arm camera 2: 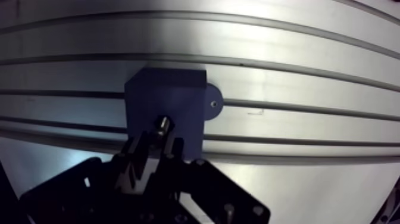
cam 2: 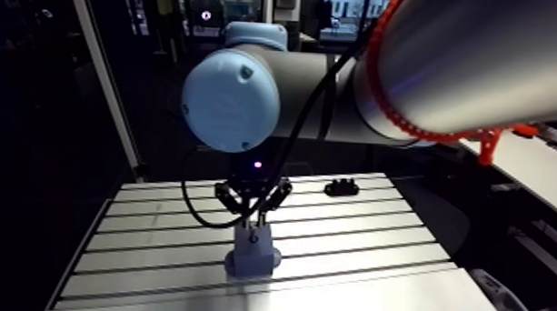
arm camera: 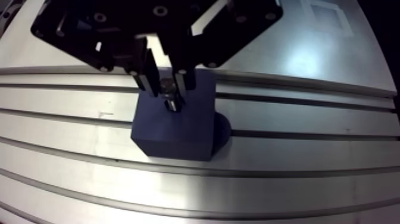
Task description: Pick up the M10 bolt and insert it into the hex recess until seated.
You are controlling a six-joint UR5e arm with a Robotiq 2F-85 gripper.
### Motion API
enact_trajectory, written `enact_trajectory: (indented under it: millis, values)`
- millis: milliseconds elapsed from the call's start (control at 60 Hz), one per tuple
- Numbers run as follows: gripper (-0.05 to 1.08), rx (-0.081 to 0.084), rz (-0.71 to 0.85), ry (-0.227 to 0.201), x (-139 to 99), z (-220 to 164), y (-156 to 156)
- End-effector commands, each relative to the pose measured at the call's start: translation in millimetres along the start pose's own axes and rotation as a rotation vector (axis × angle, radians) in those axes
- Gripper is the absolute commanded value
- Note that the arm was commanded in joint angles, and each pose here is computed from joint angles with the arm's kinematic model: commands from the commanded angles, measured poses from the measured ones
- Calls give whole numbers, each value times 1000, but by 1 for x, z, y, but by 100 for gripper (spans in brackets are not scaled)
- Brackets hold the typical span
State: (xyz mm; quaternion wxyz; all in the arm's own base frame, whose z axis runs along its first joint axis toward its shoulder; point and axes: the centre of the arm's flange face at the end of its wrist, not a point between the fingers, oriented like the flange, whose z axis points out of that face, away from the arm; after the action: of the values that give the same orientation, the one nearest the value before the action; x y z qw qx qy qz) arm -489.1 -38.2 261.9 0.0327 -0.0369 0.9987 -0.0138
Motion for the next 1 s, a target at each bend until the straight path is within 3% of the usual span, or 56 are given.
enact_trajectory:
  millis: [17, 683, 750, 767, 783, 800, 817, 833, 950, 967, 983, 1000]
  values:
    - [105, 1, 0, -4, 0, 2, 0]
    - [101, 7, -1, -20, -1, 11, 0]
    - [89, 7, -1, -20, -1, 11, 0]
    - [80, 7, -1, -19, -1, 10, 0]
    - [80, 7, -1, -19, -1, 10, 0]
    - [64, 7, -4, -20, -1, 11, 0]
    - [64, 7, -4, -20, -1, 11, 0]
    - [45, 7, -4, -19, -1, 11, -1]
    - [30, 7, -7, -19, -1, 11, -2]
    - [21, 7, -7, -19, -1, 11, -2]
    - [21, 7, -7, -19, -1, 11, -2]
    - [10, 6, -8, -17, 0, 11, -2]
